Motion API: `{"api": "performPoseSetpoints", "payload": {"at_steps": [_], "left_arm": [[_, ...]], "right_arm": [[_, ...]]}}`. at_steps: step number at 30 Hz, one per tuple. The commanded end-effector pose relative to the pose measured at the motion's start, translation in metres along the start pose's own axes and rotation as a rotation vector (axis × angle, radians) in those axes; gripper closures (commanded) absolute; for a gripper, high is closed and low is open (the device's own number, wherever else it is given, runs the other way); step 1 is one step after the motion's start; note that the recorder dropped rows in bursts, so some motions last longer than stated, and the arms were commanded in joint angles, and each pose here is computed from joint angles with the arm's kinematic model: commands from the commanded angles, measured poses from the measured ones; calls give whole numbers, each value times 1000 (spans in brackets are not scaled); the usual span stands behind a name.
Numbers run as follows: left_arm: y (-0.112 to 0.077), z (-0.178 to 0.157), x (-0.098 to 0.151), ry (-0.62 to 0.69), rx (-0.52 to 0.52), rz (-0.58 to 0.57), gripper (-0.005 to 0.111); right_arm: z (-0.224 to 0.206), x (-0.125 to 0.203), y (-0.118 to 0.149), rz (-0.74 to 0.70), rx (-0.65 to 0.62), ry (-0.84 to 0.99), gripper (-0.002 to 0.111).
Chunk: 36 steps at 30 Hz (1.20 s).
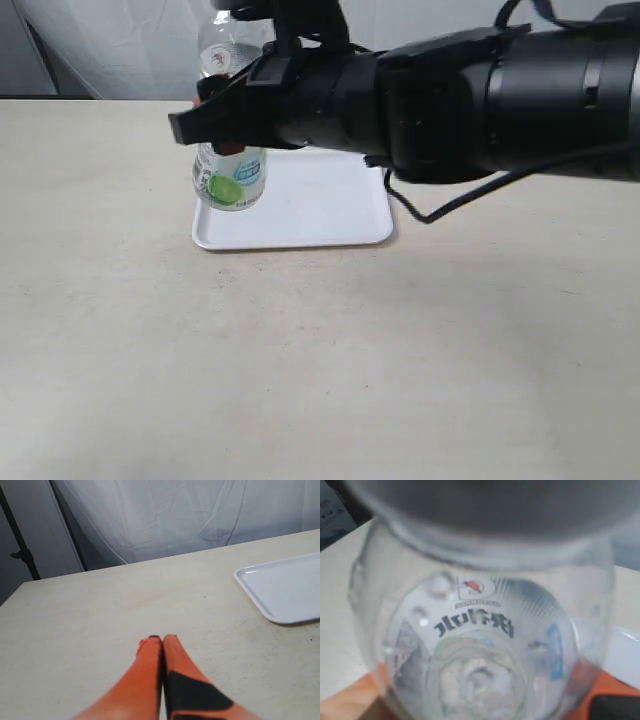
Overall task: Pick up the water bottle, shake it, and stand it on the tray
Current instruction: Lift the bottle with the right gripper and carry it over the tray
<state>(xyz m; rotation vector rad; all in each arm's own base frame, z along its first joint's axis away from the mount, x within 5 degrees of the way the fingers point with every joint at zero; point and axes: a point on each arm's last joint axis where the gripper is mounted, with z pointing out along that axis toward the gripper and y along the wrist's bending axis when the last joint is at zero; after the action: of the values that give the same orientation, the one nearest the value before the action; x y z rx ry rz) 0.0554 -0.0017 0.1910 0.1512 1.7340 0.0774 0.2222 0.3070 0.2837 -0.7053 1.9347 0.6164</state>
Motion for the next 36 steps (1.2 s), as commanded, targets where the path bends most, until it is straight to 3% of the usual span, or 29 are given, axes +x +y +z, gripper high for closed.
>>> {"api": "performPoseSetpoints", "payload": {"at_steps": [1, 3, 4, 8, 10, 12, 14, 15, 16, 19, 20, 22, 23, 24, 27, 28, 29, 31, 32, 33, 34, 35, 36], "left_arm": [[0, 0, 0, -10, 0, -5, 106], [0, 0, 0, -10, 0, -5, 106], [0, 0, 0, -10, 0, -5, 106], [0, 0, 0, -10, 0, -3, 106], [0, 0, 0, -10, 0, -3, 106], [0, 0, 0, -10, 0, -3, 106], [0, 0, 0, -10, 0, -3, 106], [0, 0, 0, -10, 0, -3, 106], [0, 0, 0, -10, 0, -3, 106], [0, 0, 0, -10, 0, -5, 106], [0, 0, 0, -10, 0, -5, 106], [0, 0, 0, -10, 0, -5, 106], [0, 0, 0, -10, 0, -5, 106], [0, 0, 0, -10, 0, -5, 106], [0, 0, 0, -10, 0, -5, 106], [0, 0, 0, -10, 0, -5, 106], [0, 0, 0, -10, 0, -5, 106], [0, 0, 0, -10, 0, -5, 106], [0, 0, 0, -10, 0, -5, 106], [0, 0, 0, -10, 0, -5, 106], [0, 0, 0, -10, 0, -5, 106], [0, 0, 0, -10, 0, -5, 106], [0, 0, 0, -10, 0, -5, 106]], "right_arm": [[-6, -5, -9, -18, -223, -12, 109], [-7, -9, -28, 112, 10, -32, 109], [-10, -10, -33, 89, 101, -46, 109], [-12, -8, -33, -88, 148, -23, 109], [-7, -1, -35, -106, 163, 2, 109], [-4, 6, -43, -113, 267, 33, 109], [-6, 12, -49, -109, 447, 53, 109], [-7, 13, -47, -114, 468, 54, 109], [-6, 13, -40, -128, 415, 55, 109], [-4, 8, -7, -292, 9, 20, 109], [-6, 2, -11, -247, 65, 9, 109], [-13, -3, -35, -86, 433, -5, 109], [-17, -4, -38, -91, 533, -3, 109], [-16, -3, -34, -148, 501, 9, 109], [-12, 3, 1, -328, 79, 7, 109], [-13, 2, -1, -297, 95, 5, 109], [-15, -1, -9, -248, 196, 5, 109], [-20, -3, -35, -119, 509, 2, 109], [-20, -3, -38, -135, 516, 8, 109], [-19, -2, -33, -176, 429, 14, 109], [-16, 0, -17, -230, 209, 7, 109], [-18, -1, -6, -236, 68, -11, 109], [-20, -2, -2, -220, -7, -22, 109]]}}
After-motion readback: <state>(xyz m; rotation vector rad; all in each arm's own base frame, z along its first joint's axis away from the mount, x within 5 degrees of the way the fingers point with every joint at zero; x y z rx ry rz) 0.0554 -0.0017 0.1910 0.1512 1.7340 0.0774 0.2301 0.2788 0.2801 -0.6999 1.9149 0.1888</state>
